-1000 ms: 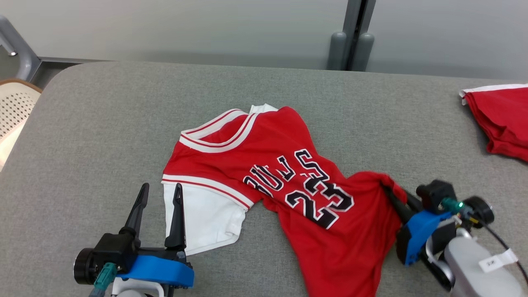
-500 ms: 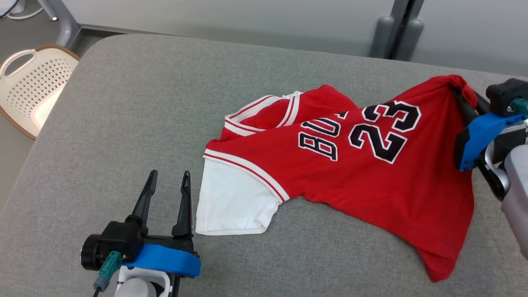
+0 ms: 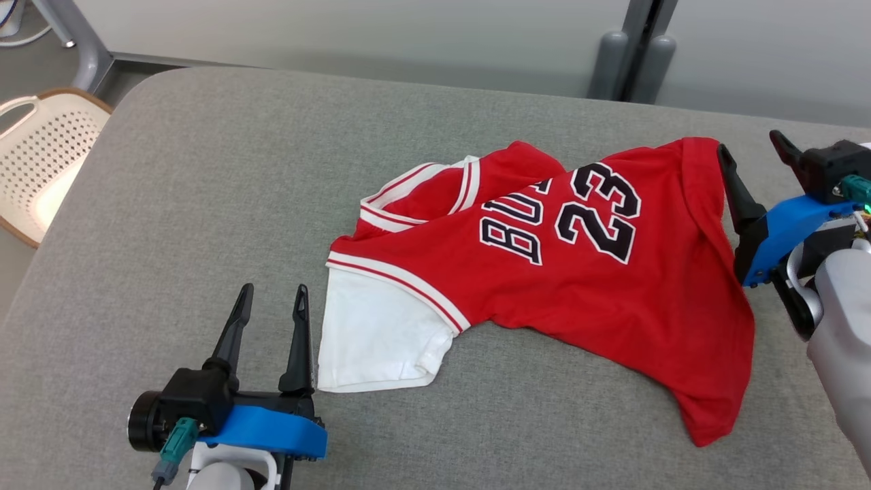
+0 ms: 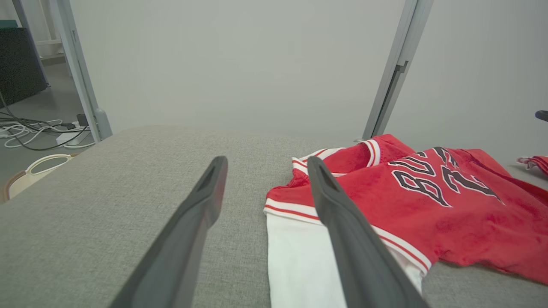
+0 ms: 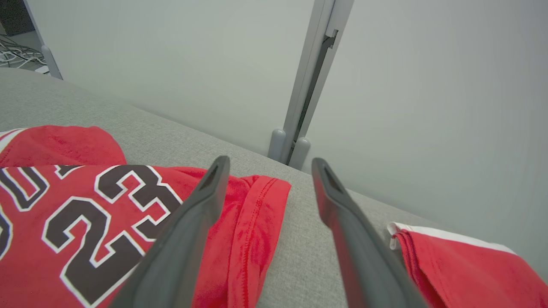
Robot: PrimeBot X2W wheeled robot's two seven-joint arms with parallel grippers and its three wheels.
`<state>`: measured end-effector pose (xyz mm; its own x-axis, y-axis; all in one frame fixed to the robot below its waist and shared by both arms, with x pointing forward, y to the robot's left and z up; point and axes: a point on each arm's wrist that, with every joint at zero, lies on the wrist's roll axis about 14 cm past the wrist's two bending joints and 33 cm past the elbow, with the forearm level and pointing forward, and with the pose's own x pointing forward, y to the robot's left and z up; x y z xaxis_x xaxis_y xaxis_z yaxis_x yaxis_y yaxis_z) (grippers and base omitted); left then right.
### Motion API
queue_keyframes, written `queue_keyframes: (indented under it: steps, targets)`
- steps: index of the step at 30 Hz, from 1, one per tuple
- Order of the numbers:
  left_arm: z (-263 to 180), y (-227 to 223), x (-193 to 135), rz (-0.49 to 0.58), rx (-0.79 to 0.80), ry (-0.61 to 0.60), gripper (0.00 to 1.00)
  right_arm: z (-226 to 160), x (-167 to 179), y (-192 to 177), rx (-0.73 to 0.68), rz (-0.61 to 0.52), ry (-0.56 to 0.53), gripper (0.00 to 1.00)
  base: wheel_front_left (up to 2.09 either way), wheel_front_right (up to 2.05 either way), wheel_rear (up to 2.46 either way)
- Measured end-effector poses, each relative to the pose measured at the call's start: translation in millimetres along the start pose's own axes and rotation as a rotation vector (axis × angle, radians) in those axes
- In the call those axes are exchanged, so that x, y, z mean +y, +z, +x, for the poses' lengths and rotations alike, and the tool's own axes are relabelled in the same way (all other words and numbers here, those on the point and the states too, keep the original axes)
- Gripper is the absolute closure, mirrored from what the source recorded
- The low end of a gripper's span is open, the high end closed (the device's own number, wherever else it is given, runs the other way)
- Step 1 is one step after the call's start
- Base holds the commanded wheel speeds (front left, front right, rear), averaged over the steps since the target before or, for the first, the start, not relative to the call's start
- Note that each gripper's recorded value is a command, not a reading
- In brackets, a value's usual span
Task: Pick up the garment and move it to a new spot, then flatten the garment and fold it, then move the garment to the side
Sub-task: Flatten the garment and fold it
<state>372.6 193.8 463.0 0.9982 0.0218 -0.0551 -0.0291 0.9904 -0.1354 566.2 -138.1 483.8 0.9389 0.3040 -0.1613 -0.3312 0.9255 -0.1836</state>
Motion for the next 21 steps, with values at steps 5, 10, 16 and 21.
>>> queue_keyframes:
  steps: [5,10,16,21]
  targets:
    - [0.5,0.5,-5.5,0.009,-0.004,-0.019,0.00,-31.4,-18.2,13.7,-0.099,0.065,-0.063,0.00,0.00,0.00,0.00]
    - [-1.2,-0.4,-13.5,0.016,-0.004,-0.046,0.00,-84.1,-35.7,-5.5,-0.115,0.117,-0.148,0.00,0.00,0.00,0.00]
    - [-2.1,-0.1,-22.5,0.021,-0.007,-0.081,0.00,-138.2,-29.5,-23.1,-0.128,0.175,-0.217,0.00,0.00,0.00,0.00]
    - [-2.5,1.8,-27.6,0.027,-0.013,-0.101,0.00,-165.7,-17.0,-22.5,-0.165,0.229,-0.253,0.00,0.00,0.00,0.00]
